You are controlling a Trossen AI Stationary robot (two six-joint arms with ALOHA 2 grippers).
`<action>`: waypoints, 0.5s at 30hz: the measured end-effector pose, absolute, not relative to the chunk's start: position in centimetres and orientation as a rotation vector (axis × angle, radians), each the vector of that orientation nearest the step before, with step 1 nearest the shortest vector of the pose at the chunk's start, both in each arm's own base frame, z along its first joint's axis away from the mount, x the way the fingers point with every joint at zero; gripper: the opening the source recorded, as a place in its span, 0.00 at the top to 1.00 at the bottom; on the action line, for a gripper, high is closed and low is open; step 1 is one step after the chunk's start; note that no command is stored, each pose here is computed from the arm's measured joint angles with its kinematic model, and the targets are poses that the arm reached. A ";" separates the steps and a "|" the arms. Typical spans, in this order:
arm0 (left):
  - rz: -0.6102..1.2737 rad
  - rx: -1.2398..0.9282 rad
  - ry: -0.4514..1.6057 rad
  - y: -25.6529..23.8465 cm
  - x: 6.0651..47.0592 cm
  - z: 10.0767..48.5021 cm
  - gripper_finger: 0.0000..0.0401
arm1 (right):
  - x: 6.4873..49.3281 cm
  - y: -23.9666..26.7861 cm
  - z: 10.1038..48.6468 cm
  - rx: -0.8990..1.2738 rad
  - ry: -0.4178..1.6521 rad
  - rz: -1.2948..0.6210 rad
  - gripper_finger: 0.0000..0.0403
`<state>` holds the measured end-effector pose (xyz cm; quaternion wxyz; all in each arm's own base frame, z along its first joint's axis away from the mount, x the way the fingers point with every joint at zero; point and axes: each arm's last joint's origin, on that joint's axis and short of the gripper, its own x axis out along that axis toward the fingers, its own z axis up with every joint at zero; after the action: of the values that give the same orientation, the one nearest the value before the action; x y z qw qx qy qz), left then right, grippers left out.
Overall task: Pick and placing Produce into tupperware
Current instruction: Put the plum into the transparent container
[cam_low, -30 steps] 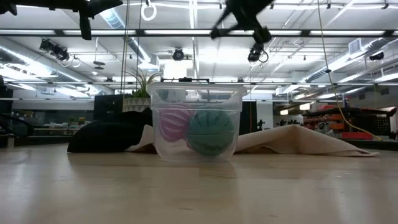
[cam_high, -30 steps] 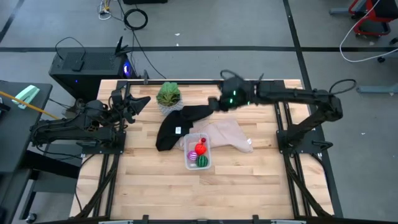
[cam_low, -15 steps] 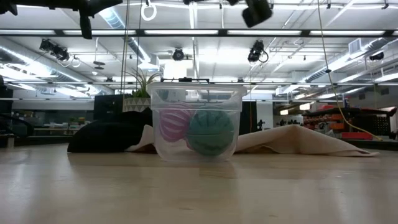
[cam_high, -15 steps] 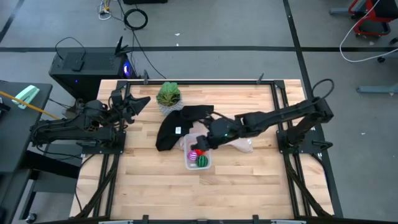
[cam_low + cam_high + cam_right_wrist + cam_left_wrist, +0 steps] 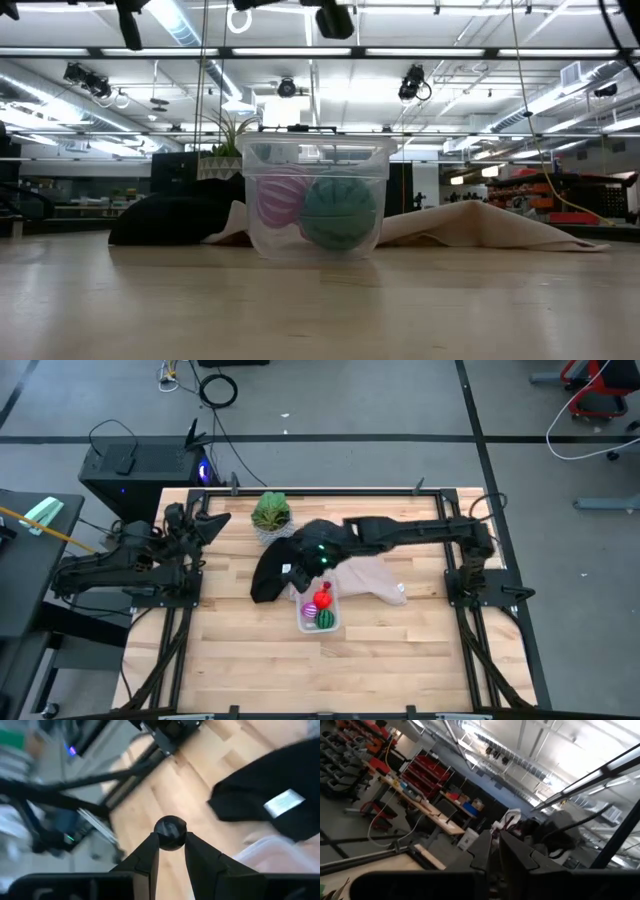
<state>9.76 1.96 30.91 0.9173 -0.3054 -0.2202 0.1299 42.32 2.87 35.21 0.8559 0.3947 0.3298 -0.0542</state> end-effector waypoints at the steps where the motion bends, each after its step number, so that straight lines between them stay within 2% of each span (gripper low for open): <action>1: 0.263 -0.629 -0.465 1.9 9.5 31.0 0.89 | 42.6 2.5 35.5 0.788 0.717 -0.108 0.78; 9: 0.254 -0.618 -0.497 1.8 8.4 31.2 0.90 | 44.8 0.2 36.4 0.628 0.803 -0.005 0.78; 15: 0.261 -0.604 -0.485 1.8 8.3 31.1 0.89 | 45.5 -0.2 35.3 0.506 0.876 0.053 0.78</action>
<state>8.28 1.78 31.12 0.9177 -0.2934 -0.2358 0.1267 45.47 -0.15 35.27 0.8744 0.2425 0.4194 0.0256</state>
